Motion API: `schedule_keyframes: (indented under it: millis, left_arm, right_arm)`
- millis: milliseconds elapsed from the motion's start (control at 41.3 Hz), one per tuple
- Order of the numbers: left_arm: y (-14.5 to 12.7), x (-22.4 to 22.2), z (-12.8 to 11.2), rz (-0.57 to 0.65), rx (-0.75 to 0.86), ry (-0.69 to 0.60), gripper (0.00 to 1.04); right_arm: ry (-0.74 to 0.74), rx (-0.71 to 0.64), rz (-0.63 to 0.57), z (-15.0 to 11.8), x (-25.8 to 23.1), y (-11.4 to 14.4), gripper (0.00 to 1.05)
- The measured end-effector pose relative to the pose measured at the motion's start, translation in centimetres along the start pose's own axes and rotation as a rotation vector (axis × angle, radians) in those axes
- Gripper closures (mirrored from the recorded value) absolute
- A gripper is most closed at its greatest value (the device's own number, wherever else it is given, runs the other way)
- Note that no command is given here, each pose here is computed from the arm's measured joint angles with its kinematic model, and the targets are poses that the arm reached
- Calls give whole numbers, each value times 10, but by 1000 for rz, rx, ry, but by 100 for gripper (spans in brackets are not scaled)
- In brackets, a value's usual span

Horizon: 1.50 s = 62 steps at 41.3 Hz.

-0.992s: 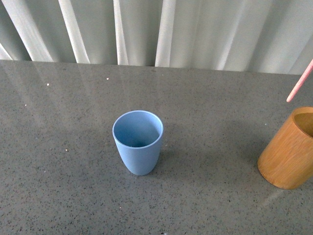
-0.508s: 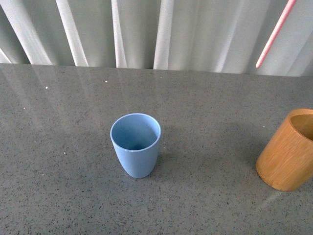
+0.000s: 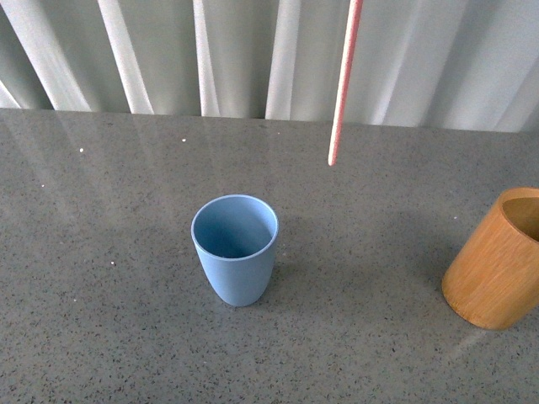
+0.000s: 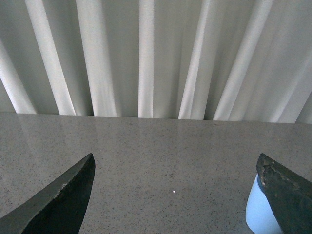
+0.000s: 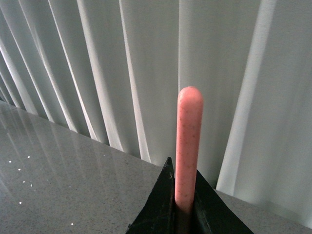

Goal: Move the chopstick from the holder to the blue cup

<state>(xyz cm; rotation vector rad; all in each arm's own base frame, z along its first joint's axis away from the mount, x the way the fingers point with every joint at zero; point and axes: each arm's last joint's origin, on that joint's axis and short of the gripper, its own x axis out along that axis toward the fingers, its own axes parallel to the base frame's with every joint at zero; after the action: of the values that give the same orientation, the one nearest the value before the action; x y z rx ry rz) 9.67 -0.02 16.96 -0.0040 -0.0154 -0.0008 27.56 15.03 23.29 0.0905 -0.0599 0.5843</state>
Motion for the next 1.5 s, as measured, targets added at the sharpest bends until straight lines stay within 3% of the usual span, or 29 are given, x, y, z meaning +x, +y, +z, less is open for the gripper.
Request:
schedule_keyframes:
  millis: [605, 1501]
  left_arm:
    - [0, 0, 0, 0, 0, 0, 7]
    - [0, 0, 0, 0, 0, 0, 7]
  right_arm:
    - [101, 15, 132, -35, 28, 29, 103]
    - [160, 45, 160, -86, 48, 32, 103]
